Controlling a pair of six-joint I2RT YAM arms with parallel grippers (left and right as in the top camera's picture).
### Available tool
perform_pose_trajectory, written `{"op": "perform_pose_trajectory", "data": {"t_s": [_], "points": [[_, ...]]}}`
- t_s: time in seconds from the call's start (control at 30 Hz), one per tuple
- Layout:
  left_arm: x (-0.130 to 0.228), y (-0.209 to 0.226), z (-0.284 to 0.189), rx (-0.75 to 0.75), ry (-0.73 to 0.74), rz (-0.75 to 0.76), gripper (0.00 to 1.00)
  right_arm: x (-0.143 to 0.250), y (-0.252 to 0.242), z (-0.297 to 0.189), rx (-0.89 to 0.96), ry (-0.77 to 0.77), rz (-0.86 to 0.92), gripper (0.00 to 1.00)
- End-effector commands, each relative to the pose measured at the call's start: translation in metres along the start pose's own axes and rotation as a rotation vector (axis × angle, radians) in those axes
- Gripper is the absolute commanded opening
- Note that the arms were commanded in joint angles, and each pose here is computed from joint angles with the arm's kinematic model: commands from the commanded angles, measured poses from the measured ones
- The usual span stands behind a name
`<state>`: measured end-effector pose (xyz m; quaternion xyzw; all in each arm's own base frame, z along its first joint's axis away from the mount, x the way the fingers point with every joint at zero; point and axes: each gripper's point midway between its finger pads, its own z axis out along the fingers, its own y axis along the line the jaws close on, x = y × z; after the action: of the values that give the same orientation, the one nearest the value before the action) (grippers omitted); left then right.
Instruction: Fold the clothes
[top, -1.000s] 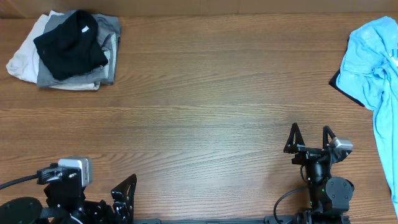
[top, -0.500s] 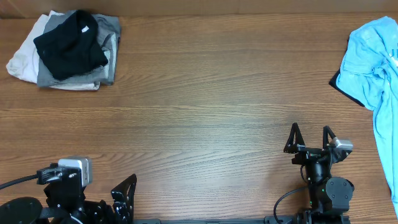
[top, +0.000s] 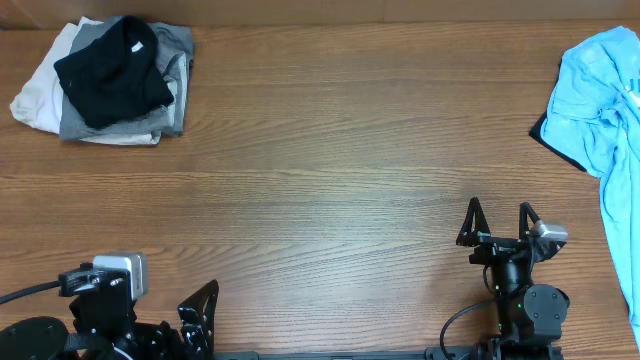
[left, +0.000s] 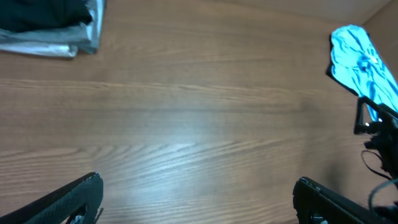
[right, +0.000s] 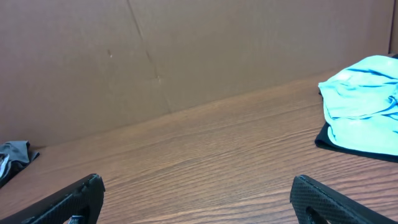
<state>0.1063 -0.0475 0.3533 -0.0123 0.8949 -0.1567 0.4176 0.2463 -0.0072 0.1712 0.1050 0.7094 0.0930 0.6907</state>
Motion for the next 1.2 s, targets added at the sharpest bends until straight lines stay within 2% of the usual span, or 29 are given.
{"op": "perform_pose_trajectory", "data": {"t_s": [0.0, 0.17, 0.33, 0.5, 0.73, 0.9, 1.17], "points": [[-0.010, 0.000, 0.002, 0.005, -0.040, 0.040, 1.00, 0.000, -0.004, 0.000, 0.018, -0.010, 0.003, 1.00], [-0.030, -0.015, 0.017, 0.113, -0.150, 0.106, 1.00, 0.000, -0.004, 0.000, 0.018, -0.010, 0.003, 1.00], [-0.016, -0.003, 0.058, 0.140, -0.223, 0.068, 1.00, 0.000, -0.004, 0.000, 0.019, -0.011, 0.003, 1.00], [-0.011, 0.010, 0.099, 0.164, -0.383, 0.101, 1.00, 0.000, -0.004, 0.000, 0.018, -0.010, 0.003, 1.00], [0.001, 0.050, 0.151, 0.073, -0.580, 0.076, 1.00, 0.000, -0.004, 0.000, 0.018, -0.010, 0.003, 1.00], [0.021, 0.079, 0.175, 0.017, -0.627, -0.058, 1.00, 0.000, -0.004, 0.000, 0.018, -0.010, 0.003, 1.00], [0.038, 0.099, 0.201, -0.030, -0.656, -0.077, 1.00, 0.000, -0.004, 0.000, 0.019, -0.011, 0.003, 1.00]]}}
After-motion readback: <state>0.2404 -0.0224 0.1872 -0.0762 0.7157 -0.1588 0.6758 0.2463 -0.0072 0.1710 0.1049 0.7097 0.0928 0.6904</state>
